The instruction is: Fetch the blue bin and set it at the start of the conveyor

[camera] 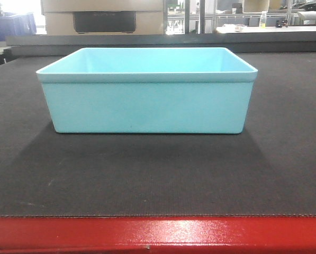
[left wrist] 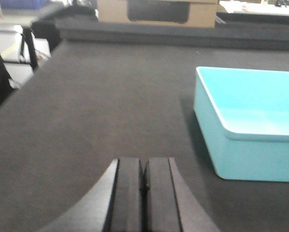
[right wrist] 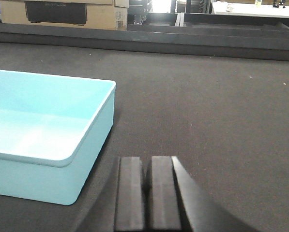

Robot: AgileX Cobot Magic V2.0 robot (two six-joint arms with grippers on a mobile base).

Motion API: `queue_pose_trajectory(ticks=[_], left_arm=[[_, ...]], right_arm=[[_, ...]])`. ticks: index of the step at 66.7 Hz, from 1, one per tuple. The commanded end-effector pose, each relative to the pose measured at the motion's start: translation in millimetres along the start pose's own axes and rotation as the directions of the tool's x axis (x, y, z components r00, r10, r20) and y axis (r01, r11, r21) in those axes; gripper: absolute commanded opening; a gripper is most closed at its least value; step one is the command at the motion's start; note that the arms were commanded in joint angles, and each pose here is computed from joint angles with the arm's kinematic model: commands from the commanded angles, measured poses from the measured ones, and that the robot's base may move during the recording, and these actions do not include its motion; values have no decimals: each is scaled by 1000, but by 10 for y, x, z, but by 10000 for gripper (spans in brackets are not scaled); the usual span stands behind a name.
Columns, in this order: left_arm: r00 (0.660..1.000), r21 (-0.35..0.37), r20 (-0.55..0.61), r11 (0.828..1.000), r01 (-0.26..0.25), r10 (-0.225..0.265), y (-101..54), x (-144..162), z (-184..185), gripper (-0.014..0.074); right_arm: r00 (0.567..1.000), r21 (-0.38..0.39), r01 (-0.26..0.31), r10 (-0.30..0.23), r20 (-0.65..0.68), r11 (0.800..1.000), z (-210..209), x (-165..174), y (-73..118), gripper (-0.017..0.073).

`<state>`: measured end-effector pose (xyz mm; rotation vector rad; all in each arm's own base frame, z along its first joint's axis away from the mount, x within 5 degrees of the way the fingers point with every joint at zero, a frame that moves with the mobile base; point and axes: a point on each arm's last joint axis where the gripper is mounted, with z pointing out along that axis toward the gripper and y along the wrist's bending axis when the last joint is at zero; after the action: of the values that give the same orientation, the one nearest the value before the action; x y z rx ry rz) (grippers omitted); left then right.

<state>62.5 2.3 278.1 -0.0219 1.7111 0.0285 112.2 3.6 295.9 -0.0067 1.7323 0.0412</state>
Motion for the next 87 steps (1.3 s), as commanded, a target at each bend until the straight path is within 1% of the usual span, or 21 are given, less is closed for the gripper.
queue_pose_trajectory(ticks=[1,5,9,12,14,15,17,18,20,25,31,82,87], left_arm=[[993,-42,117,999,-30,35,17,129,-30,-111],[980,-64,193,998,-27,39,26,269,-46,-111],[970,-77,238,997,-25,43,28,442,-50,-111],[976,-75,212,997,-26,41,30,599,7,-111],[974,-76,222,997,-25,42,30,652,26,-111],[965,-77,259,997,-25,44,30,619,18,-111],[960,-75,277,997,-25,45,28,603,13,-111],[971,-73,234,997,-26,42,28,642,24,-111],[980,-69,194,997,-27,39,27,678,32,-111],[983,-68,179,997,-27,38,27,692,35,-111],[981,-69,192,997,-27,39,27,680,32,-111],[981,-69,192,997,-27,39,27,680,32,-111],[981,-69,192,997,-27,39,27,680,32,-111]], right_arm=[[1000,3,12,-12,27,1000,-7,-19,-4,-162],[1000,3,12,-12,27,1000,-7,-19,-4,-162],[1000,3,12,-12,27,1000,-7,-19,-4,-162],[1000,3,12,-12,27,1000,-7,-19,-4,-162],[999,3,12,-12,30,1000,-7,-22,-4,-162],[999,3,12,-12,30,1000,-7,-22,-4,-162],[999,3,12,-12,32,1000,-11,-23,-4,-162],[999,3,12,-12,32,1000,-11,-23,-4,-162],[999,3,12,-12,37,1000,-14,-28,-3,-162],[999,3,12,-12,46,1000,-13,-36,-3,-162],[999,3,12,-12,52,1000,-13,-41,-3,-162],[998,3,14,-14,55,1000,-12,-40,-3,-162],[997,19,13,-15,72,1000,-52,-53,-20,-162]])
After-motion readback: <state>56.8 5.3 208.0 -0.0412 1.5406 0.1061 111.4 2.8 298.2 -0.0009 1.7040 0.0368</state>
